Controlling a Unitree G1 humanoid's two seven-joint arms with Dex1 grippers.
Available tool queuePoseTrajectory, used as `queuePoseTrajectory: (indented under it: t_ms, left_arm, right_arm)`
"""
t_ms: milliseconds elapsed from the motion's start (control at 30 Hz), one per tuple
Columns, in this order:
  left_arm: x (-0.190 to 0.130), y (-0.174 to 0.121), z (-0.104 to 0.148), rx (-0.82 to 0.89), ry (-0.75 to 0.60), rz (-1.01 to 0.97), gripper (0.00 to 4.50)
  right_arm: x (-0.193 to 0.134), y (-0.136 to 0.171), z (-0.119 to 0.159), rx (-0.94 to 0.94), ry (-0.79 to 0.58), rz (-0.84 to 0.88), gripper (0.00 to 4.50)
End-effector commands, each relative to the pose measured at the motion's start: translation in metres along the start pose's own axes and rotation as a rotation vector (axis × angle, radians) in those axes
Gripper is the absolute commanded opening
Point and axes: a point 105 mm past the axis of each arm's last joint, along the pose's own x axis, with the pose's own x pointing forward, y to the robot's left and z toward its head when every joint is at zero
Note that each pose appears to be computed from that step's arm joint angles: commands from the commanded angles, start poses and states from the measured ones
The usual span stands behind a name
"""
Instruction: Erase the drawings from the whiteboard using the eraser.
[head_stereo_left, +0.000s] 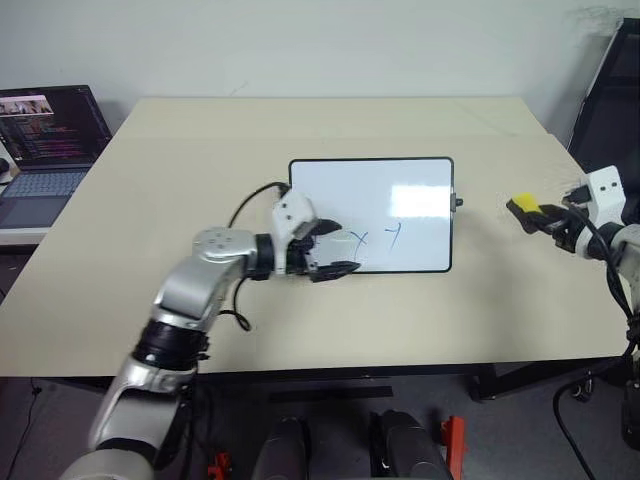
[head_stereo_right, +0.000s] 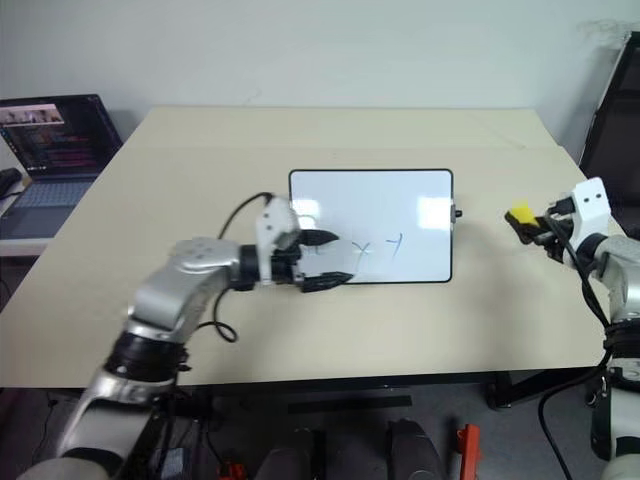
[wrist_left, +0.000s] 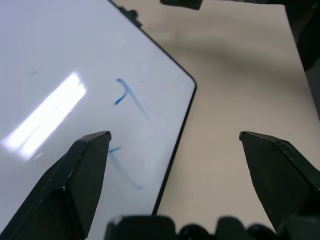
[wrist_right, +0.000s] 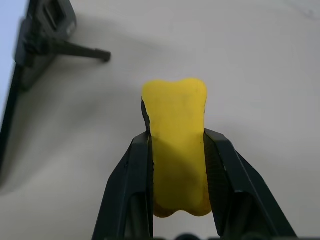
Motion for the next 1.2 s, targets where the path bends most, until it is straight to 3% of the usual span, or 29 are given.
queuePoseTrajectory:
  t_ms: [33, 300, 500, 800, 967, 1200]
  left_arm:
    - [-0.02, -0.008, 0.018, 0.078, -0.027, -0.022, 4.5]
    - [-0.066, 0.014, 0.031, 0.06, -0.059, 0.126, 4.5]
    - [-0.103, 0.023, 0.012, 0.034, 0.022, 0.229, 4.5]
    - [-0.156, 0.03, 0.012, 0.057, -0.111, 0.404, 4.5]
    - [-0.15, 0.015, -0.016, 0.033, -0.041, 0.377, 4.5]
    - [-0.148, 0.013, -0.011, 0.083, -0.068, 0.411, 4.5]
  right_arm:
    - [-0.007, 0.008, 0.036, -0.037, -0.111, 0.02, 1.04]
    - [0.0, 0.05, 0.065, -0.113, -0.181, 0.141, 1.02]
    - [0.005, 0.103, 0.086, -0.231, -0.252, 0.292, 1.01]
    - [0.02, 0.185, 0.104, -0.446, -0.34, 0.497, 1.01]
    - [0.027, 0.254, 0.117, -0.558, -0.468, 0.623, 1.01]
    - [0.062, 0.306, 0.106, -0.754, -0.463, 0.608, 1.01]
